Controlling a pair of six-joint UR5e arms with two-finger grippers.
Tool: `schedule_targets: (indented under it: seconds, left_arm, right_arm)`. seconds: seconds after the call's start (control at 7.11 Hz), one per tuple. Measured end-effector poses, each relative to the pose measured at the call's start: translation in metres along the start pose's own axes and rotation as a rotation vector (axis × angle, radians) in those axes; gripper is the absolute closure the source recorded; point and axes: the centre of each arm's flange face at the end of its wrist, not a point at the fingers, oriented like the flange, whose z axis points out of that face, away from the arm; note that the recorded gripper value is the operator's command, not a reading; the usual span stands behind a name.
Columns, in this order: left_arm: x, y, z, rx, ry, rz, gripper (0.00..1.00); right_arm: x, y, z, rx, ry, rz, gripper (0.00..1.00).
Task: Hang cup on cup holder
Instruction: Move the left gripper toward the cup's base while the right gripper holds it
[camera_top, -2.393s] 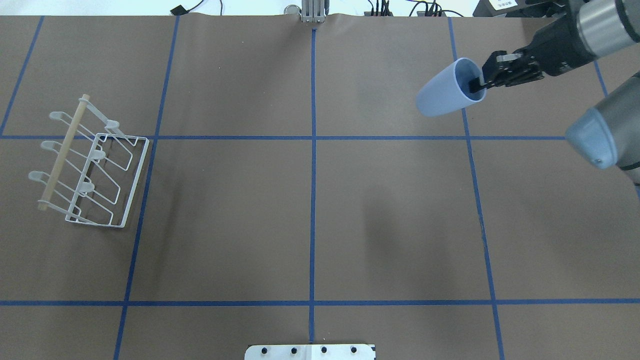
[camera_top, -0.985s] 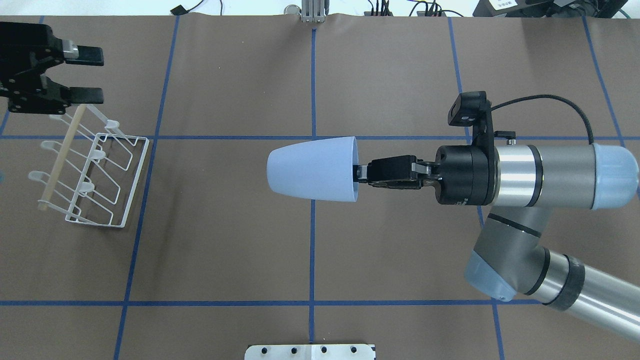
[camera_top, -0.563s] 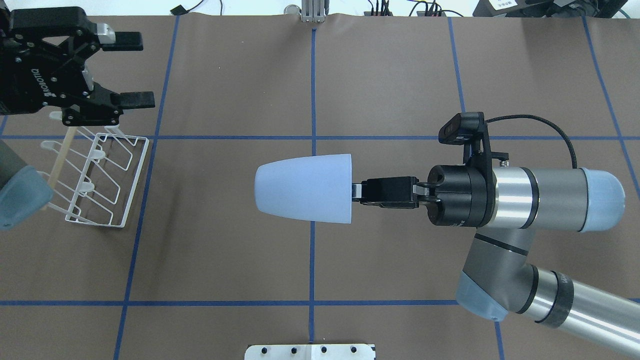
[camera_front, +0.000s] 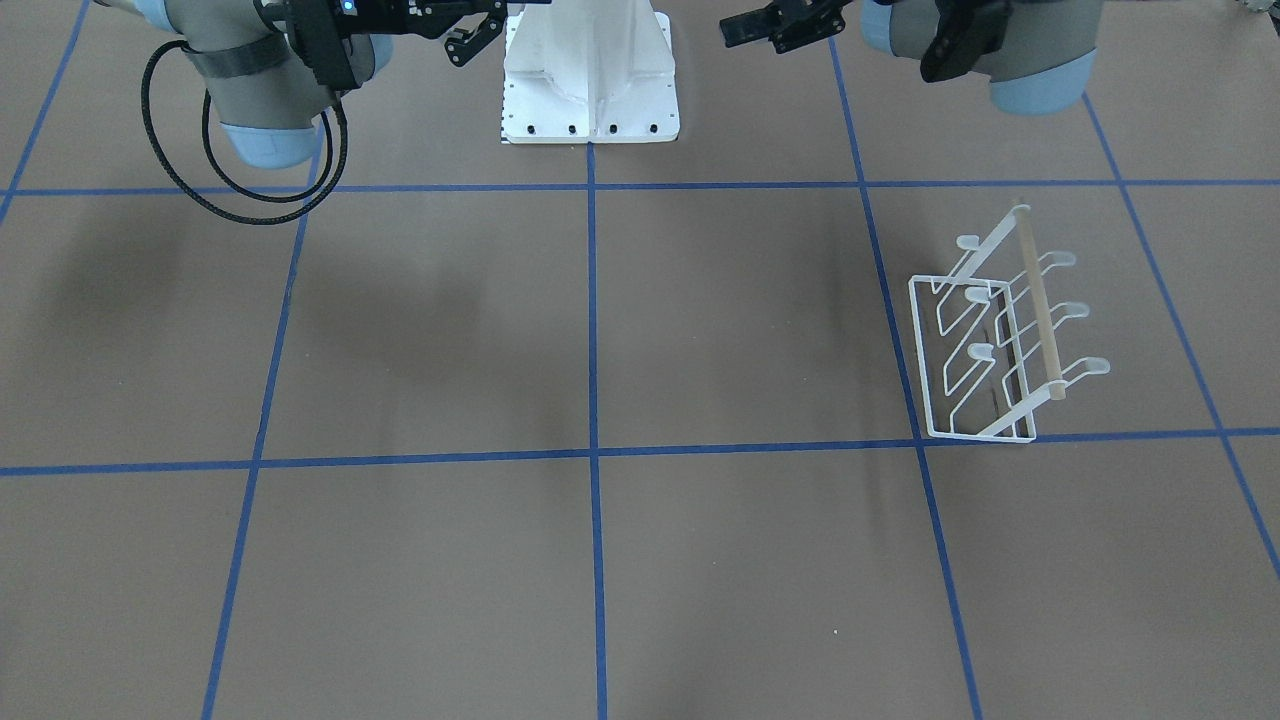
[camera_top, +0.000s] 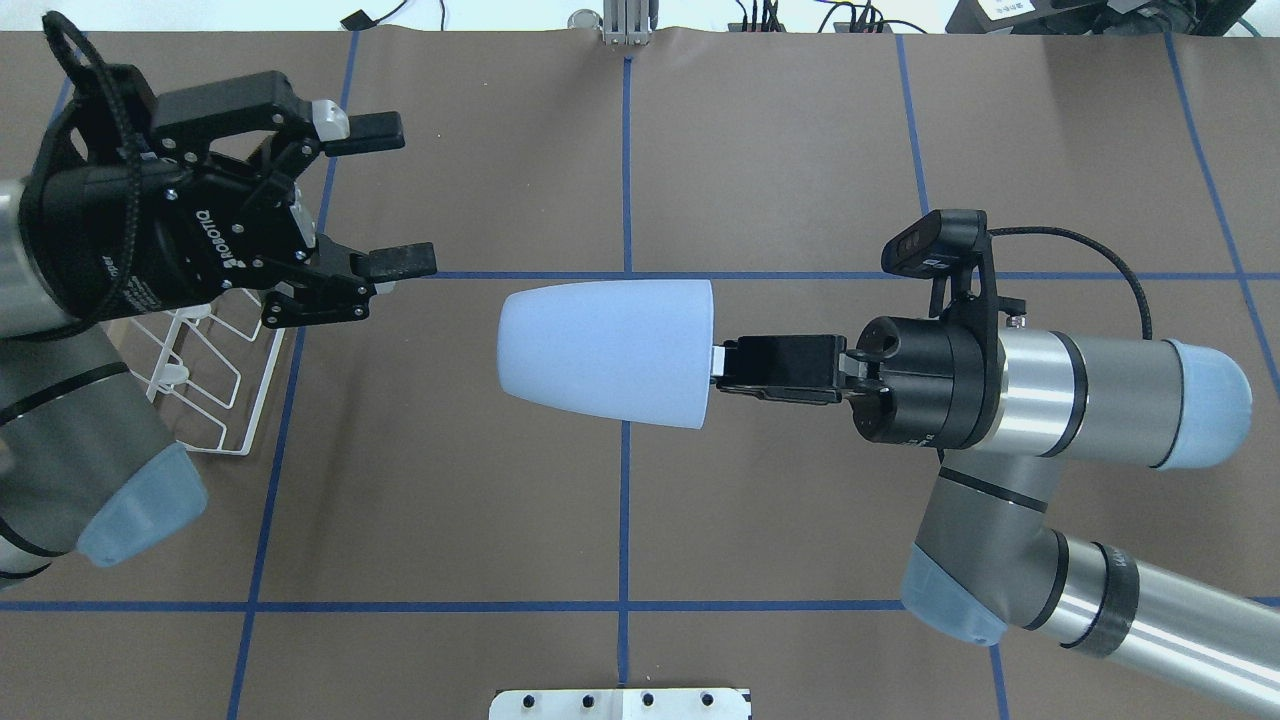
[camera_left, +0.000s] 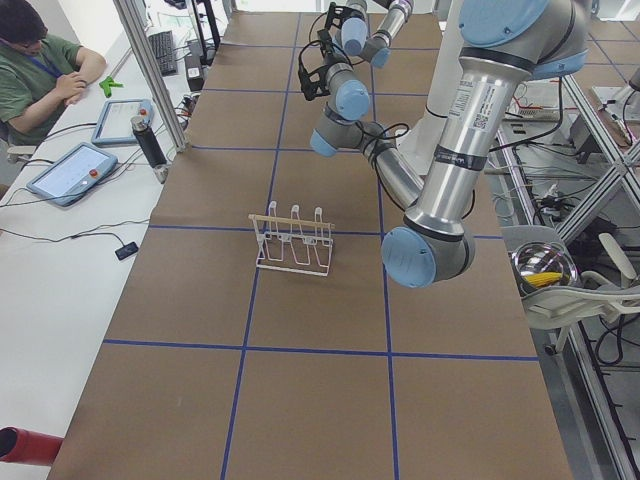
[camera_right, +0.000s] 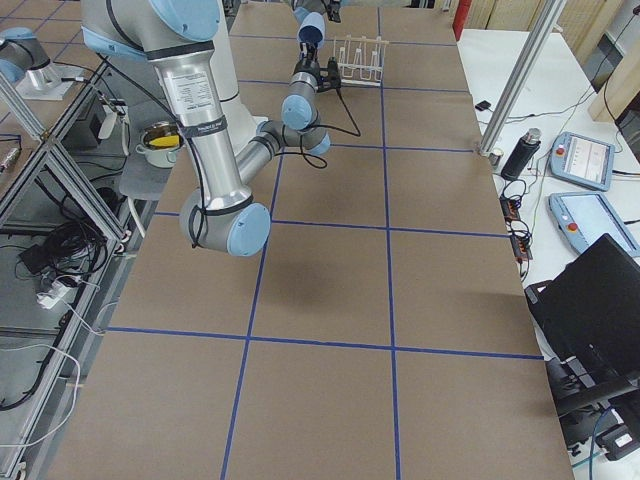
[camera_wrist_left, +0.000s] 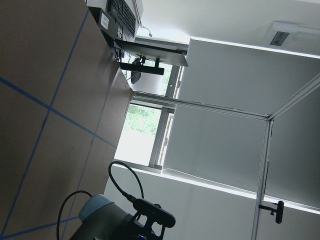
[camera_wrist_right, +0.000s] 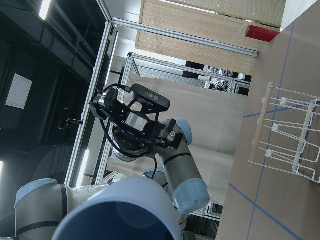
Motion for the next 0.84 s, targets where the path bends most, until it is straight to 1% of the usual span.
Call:
schedule_targets:
  seconds: [0.28, 0.84]
  left_arm:
    - [-0.013, 0.015, 0.012, -0.029, 0.0, -0.027, 0.02]
    - [-0.021, 0.041, 0.029, -0.096, 0.003, -0.057, 0.02]
  right_arm:
    - [-0.001, -0.001, 0.001, 0.011, -0.021, -0.003, 1.0]
    - [0.006, 0.0, -0.002, 0.014, -0.008, -0.001, 1.0]
